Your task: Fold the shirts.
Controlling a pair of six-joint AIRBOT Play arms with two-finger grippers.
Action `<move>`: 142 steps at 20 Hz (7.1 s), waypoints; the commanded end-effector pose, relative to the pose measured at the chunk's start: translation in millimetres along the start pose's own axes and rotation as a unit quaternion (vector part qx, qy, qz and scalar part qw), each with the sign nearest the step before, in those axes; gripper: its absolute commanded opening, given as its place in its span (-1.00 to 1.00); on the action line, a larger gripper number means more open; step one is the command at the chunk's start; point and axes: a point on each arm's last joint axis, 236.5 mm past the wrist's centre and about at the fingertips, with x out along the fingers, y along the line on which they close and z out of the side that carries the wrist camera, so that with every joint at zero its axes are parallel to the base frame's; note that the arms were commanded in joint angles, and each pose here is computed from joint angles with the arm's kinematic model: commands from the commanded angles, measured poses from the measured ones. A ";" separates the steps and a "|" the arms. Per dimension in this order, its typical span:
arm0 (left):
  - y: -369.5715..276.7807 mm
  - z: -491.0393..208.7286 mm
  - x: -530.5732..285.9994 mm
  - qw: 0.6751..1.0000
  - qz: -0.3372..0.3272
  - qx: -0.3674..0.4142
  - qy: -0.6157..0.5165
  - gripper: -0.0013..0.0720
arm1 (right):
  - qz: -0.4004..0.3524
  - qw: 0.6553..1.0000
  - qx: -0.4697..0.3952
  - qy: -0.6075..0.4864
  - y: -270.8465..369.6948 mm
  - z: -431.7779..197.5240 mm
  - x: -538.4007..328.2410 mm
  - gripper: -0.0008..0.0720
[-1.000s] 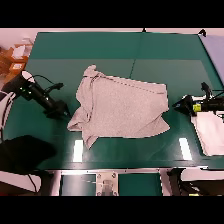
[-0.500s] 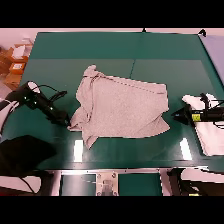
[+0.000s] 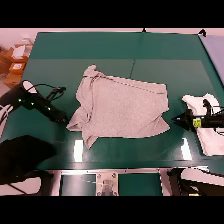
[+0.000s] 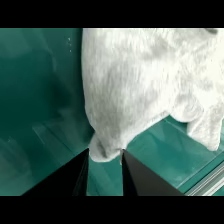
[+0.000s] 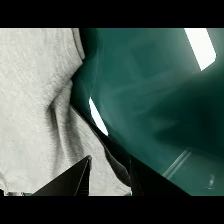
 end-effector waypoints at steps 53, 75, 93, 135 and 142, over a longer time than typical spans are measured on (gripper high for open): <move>-40.2 -23.7 20.1 0.995 -0.091 0.034 -0.015 -0.89 | -0.047 0.998 0.007 0.028 -34.9 -12.1 11.9 0.44; -38.9 -28.0 20.3 0.995 -0.088 0.036 -0.007 -0.89 | -0.079 0.976 -0.038 0.199 -43.0 -73.6 46.1 -0.30; -328.3 50.6 -486.2 0.733 0.043 0.303 -0.607 -0.89 | 0.095 0.727 -0.464 -0.497 436.5 -82.9 -389.1 -0.94; 57.0 294.5 -169.6 0.876 0.012 -0.099 -0.471 -0.89 | 0.046 0.957 -0.159 -0.239 179.8 237.2 -6.4 -0.95; 80.9 253.9 -92.7 0.939 0.045 -0.082 -0.330 -0.89 | 0.007 0.987 -0.134 -0.090 123.0 164.0 47.0 -0.95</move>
